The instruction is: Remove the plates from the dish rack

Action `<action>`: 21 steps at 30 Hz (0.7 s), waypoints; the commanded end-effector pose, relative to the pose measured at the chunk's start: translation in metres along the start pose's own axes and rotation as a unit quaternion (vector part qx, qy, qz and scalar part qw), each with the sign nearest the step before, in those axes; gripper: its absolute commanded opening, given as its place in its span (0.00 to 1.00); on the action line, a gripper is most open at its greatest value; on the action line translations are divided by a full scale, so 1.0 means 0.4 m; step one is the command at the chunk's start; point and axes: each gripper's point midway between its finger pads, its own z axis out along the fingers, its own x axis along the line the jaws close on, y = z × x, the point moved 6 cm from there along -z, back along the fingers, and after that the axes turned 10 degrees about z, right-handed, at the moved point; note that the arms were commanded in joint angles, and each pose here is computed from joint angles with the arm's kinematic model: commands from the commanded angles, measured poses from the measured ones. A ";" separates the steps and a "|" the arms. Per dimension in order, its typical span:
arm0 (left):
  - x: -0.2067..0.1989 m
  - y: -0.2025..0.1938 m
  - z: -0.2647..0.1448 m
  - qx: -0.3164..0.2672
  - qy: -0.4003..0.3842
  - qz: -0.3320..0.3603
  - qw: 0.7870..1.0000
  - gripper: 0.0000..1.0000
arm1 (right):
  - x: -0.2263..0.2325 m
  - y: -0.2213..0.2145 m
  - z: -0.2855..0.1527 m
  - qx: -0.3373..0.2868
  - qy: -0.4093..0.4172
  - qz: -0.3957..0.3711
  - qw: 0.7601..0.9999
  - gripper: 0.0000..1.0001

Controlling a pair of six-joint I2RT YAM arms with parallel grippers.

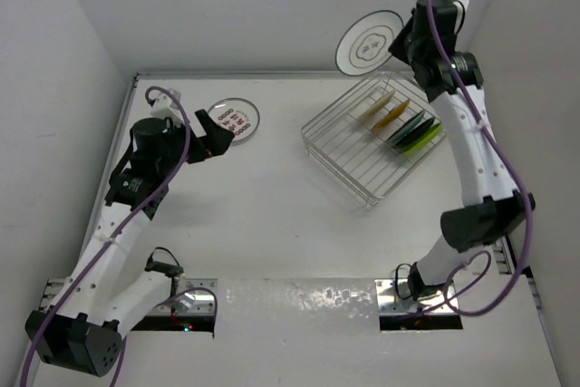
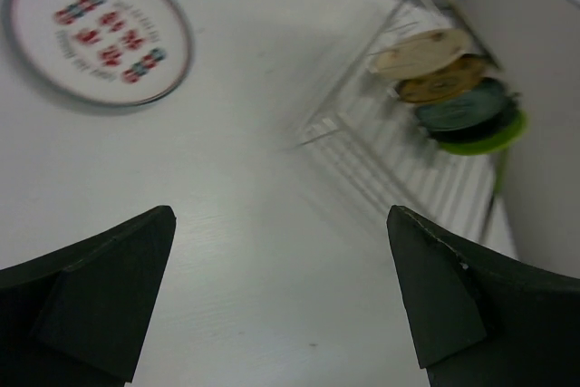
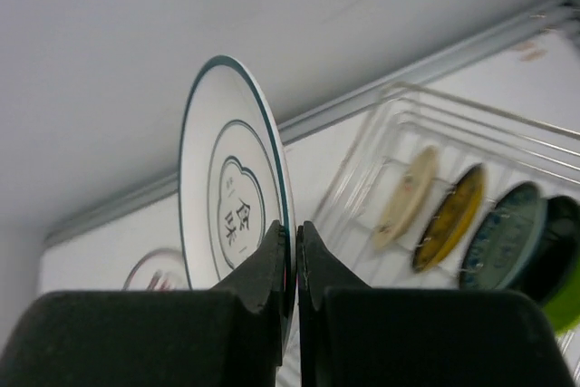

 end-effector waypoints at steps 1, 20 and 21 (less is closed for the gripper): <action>-0.132 0.132 -0.032 -0.090 -0.178 -0.033 0.979 1.00 | 0.088 -0.054 -0.060 0.082 0.212 -0.061 0.972 0.00; -0.147 0.044 0.155 0.022 -0.268 -0.082 0.960 0.75 | 0.082 -0.318 -0.266 0.212 0.568 0.035 0.794 0.00; -0.152 0.045 0.154 0.019 -0.279 -0.082 0.957 0.68 | 0.091 -0.325 -0.270 0.217 0.574 0.040 0.789 0.00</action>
